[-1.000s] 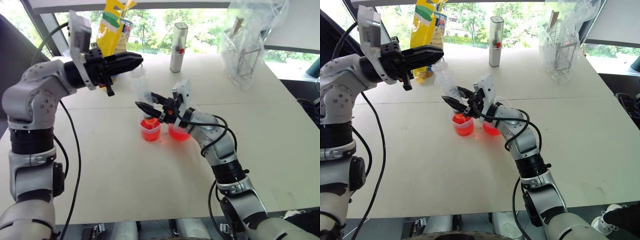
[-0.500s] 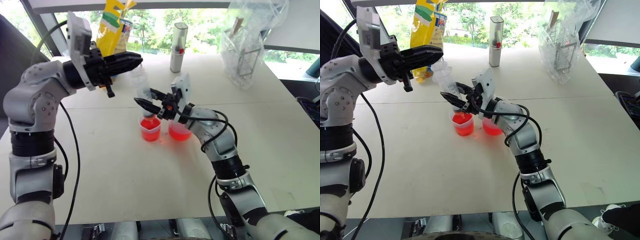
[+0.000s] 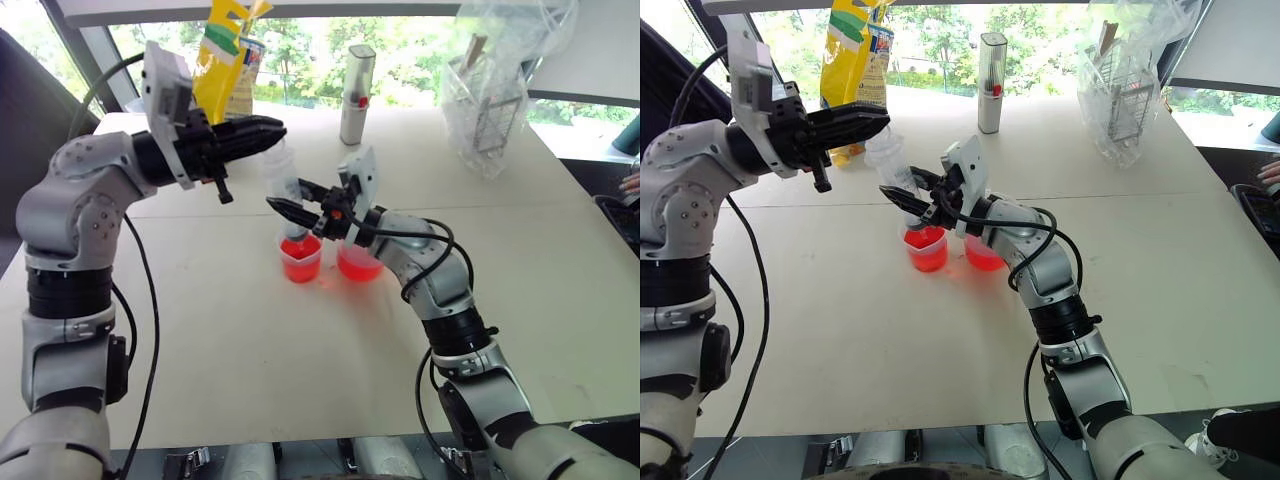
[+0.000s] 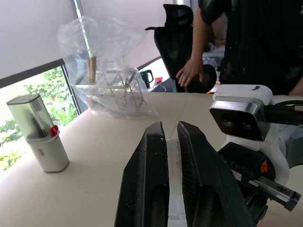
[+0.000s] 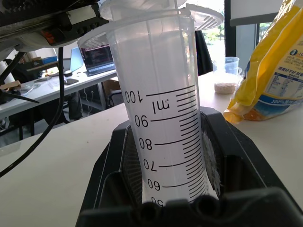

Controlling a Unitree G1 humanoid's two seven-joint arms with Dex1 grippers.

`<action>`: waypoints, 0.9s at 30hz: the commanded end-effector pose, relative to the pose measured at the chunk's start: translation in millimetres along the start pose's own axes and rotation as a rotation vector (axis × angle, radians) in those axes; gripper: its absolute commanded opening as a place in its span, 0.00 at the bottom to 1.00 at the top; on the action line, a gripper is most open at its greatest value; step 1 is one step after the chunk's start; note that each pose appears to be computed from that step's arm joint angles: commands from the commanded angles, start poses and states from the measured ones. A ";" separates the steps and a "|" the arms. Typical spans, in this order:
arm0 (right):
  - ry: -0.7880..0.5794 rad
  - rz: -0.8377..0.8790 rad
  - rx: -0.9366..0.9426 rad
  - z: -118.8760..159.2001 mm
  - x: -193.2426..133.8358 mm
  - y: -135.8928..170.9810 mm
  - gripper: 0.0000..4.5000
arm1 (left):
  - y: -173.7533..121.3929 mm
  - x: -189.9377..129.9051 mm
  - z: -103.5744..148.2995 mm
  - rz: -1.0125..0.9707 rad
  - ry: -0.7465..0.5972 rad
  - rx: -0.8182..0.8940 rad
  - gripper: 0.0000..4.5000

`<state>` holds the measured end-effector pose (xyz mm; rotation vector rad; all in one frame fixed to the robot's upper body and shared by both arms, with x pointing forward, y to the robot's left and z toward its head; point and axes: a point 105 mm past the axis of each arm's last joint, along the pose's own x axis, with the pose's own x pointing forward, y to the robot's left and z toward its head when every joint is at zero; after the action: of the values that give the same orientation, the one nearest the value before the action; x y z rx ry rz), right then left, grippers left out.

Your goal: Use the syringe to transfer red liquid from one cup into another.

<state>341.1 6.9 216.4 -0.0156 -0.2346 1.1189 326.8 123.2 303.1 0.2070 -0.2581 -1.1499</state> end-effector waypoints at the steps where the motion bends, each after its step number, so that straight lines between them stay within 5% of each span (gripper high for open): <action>1: -0.214 -0.021 -0.097 68.5 0.0 -5.6 0.30 | -10.8 6.7 -23.7 -0.055 0.084 -0.043 0.01; 6: -0.195 -0.014 -0.089 62.0 0.8 -4.9 0.30 | -3.5 4.9 -10.5 -0.023 0.044 -0.032 0.01; 15: -0.171 -0.002 -0.057 50.2 2.5 -0.5 0.30 | 14.2 -3.9 13.3 0.078 -0.028 -0.005 0.96; 20: -0.146 0.004 -0.023 39.5 3.2 5.2 0.30 | 38.5 -24.4 42.6 0.197 -0.107 0.046 0.98; 27: -0.123 -0.015 -0.012 34.7 0.7 3.1 0.30 | 30.4 -39.9 26.1 0.194 -0.038 0.040 0.98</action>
<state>340.9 4.8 242.5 0.0511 -0.3112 1.0757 334.9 145.7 307.0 0.1762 -0.2251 -1.0631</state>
